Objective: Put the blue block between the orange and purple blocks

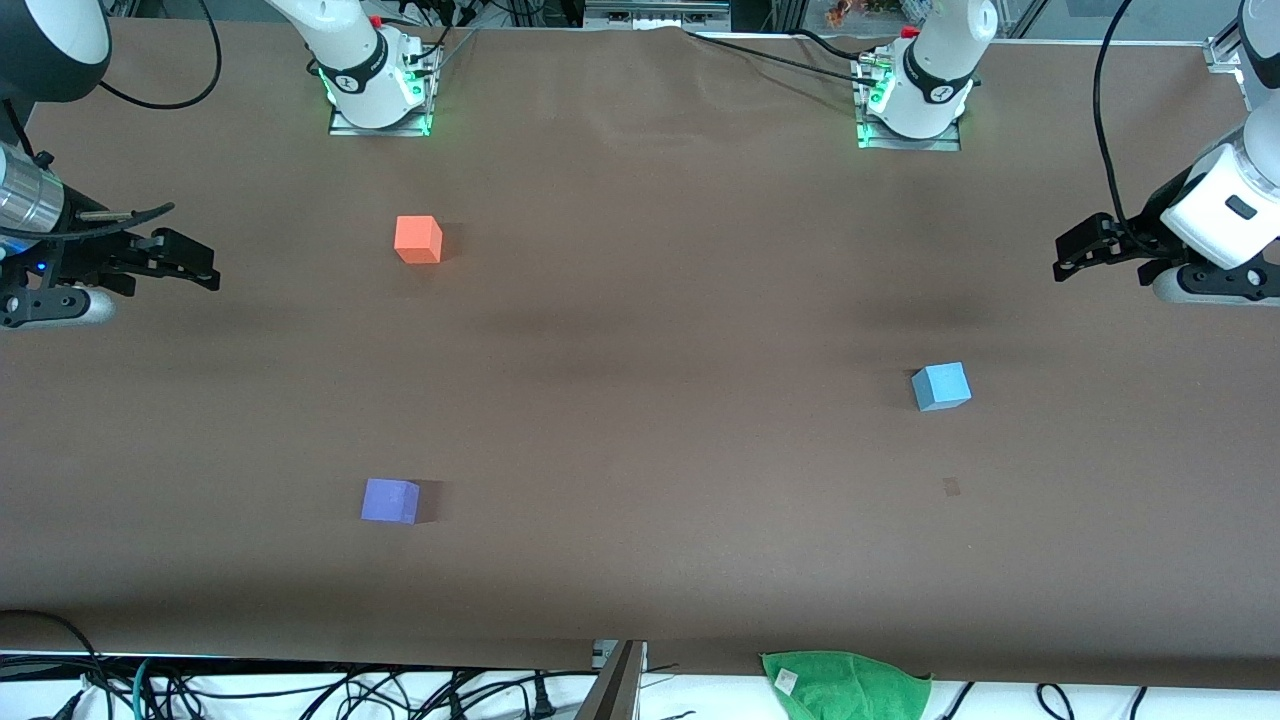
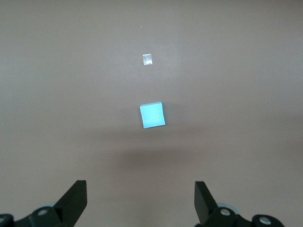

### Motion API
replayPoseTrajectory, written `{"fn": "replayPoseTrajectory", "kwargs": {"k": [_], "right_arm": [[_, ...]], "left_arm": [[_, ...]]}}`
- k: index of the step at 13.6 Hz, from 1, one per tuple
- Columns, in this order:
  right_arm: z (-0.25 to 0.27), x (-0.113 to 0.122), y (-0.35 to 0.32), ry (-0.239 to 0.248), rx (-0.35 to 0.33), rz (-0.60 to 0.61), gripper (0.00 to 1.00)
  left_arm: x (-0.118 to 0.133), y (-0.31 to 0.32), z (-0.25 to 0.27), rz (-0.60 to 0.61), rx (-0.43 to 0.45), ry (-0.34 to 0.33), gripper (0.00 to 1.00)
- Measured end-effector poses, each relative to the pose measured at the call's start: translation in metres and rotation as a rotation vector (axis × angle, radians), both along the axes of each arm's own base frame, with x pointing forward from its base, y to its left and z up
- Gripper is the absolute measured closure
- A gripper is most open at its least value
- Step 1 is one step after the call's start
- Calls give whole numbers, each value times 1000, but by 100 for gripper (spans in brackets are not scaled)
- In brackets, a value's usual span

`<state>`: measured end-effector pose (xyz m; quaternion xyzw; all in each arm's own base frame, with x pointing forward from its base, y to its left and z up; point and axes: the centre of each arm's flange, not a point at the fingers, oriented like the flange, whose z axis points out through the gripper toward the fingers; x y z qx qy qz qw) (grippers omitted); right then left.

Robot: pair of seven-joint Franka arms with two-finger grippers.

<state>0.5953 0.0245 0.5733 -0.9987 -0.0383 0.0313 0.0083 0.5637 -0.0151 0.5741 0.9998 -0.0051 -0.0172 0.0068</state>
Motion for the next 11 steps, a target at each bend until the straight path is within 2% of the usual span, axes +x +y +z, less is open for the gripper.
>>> {"fn": "replayPoseTrajectory", "kwargs": {"k": [11], "right_arm": [[0, 0, 0, 0, 0, 0, 0]], "left_arm": [[0, 2, -1, 3, 0, 1, 0]]}}
